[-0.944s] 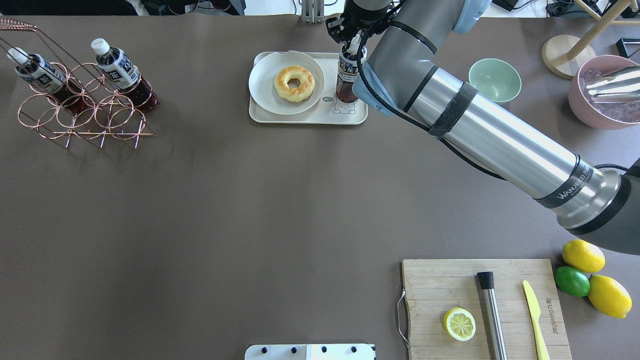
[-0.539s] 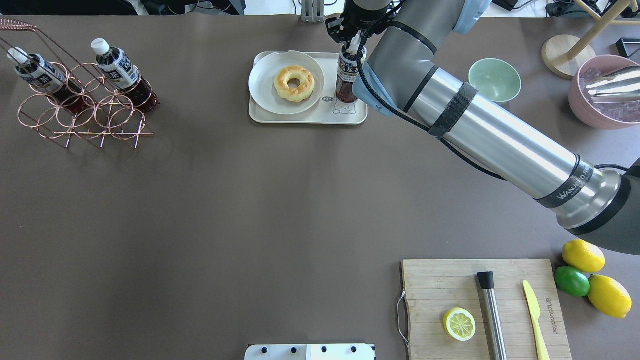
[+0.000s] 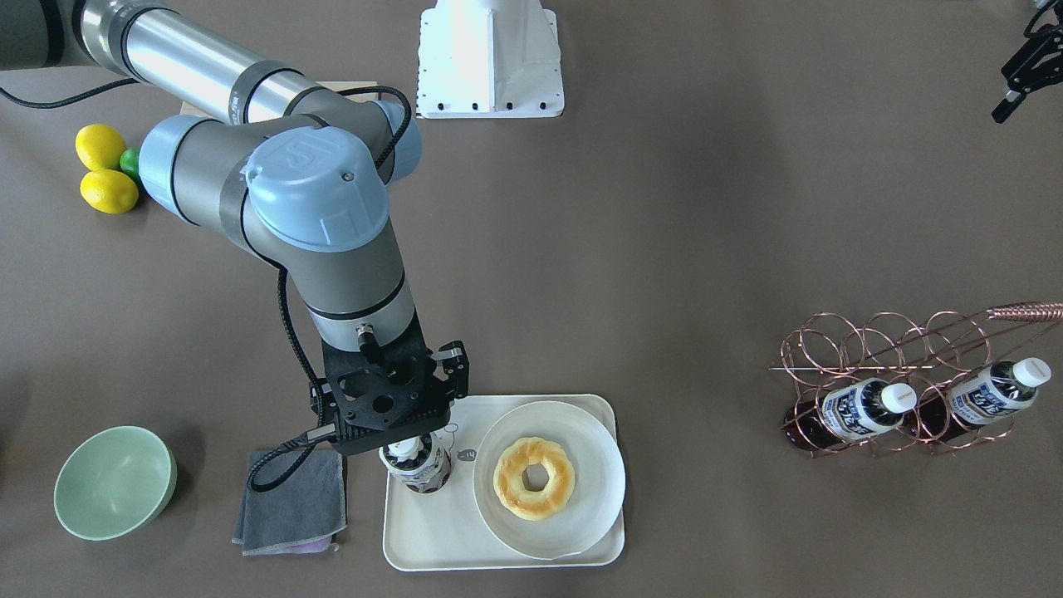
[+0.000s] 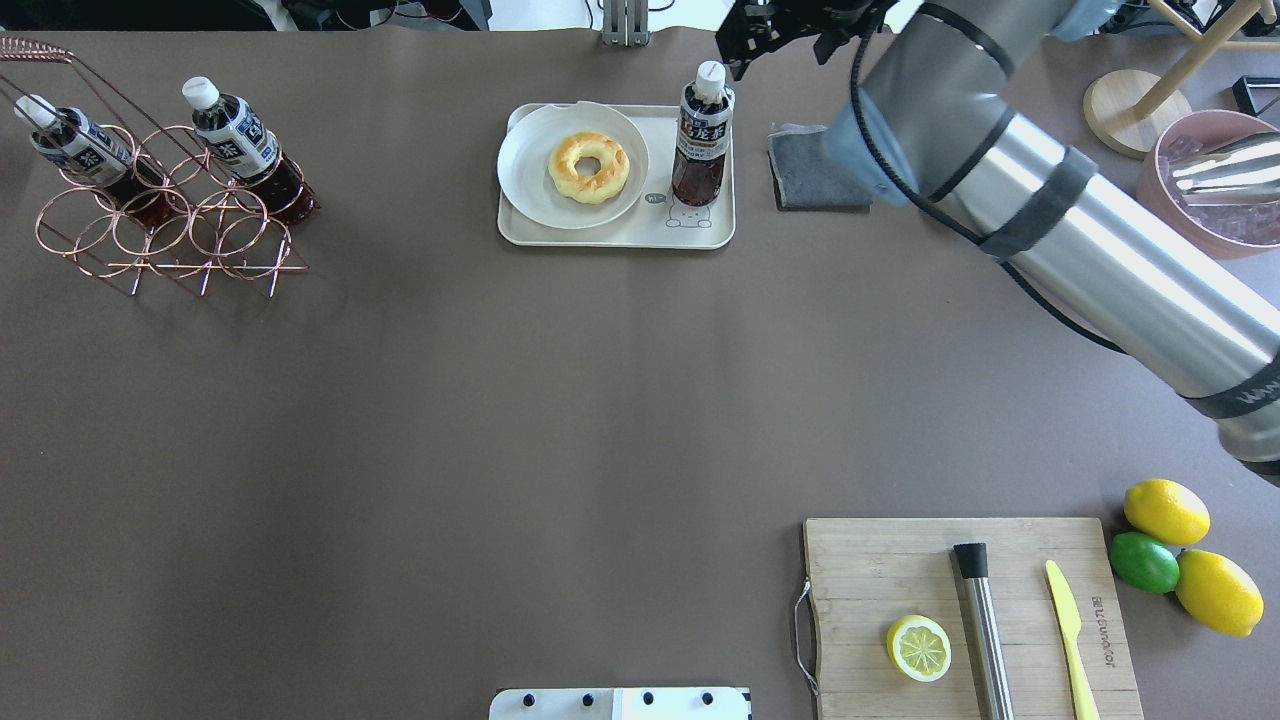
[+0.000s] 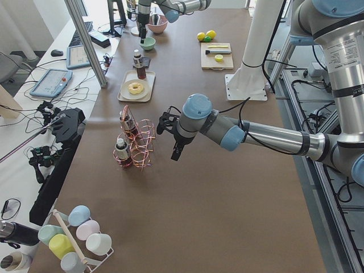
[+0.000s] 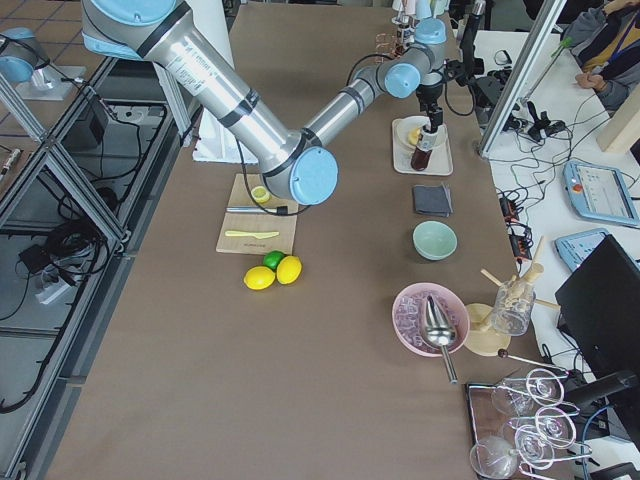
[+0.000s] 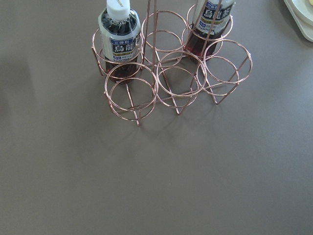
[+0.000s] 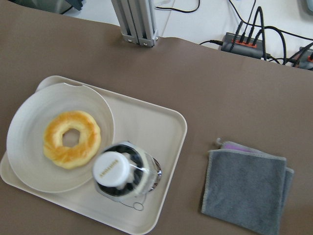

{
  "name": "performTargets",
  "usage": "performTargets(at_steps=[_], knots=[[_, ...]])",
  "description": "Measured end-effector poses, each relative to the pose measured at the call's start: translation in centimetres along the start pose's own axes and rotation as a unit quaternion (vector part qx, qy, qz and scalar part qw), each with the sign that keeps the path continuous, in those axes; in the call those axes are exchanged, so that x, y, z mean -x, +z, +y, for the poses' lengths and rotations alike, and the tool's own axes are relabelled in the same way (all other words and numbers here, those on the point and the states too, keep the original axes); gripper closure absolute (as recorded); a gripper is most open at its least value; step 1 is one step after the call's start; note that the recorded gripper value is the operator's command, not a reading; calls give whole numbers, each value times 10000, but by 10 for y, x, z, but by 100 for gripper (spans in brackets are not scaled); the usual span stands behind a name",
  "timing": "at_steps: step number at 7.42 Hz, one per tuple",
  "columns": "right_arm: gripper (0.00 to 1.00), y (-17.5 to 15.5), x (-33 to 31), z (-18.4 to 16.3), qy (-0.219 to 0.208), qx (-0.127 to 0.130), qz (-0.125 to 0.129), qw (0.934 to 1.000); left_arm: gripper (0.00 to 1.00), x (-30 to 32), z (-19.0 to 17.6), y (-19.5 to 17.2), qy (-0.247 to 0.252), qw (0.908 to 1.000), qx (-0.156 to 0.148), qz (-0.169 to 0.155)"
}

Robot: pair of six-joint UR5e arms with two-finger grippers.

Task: Place tea on tray

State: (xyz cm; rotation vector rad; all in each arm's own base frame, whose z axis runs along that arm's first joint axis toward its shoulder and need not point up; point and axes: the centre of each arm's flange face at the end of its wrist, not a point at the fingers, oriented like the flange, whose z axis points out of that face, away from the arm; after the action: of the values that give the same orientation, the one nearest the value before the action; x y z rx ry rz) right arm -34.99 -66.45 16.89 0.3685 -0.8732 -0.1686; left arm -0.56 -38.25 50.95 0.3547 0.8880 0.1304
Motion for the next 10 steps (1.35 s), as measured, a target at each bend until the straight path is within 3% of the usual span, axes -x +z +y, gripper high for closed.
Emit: performTargets(at_steps=[2,4,7,8,10], knots=[[0,-34,-113,46,-282,214,-8,9994,10,12,4,3,-184,9998,111,-32],[0,-42,-217,137,-636,581,202,9961,11,32,12,8,-208,9989,412,-57],[0,-51,-332,254,-694,1092,410,9908,10,75,31,9,-51,9978,656,53],[0,-63,-369,283,-607,1183,338,9906,5,85,36,9,-35,9973,728,65],[0,-94,-438,342,-354,1203,277,9917,3,97,42,5,-95,9970,765,10]])
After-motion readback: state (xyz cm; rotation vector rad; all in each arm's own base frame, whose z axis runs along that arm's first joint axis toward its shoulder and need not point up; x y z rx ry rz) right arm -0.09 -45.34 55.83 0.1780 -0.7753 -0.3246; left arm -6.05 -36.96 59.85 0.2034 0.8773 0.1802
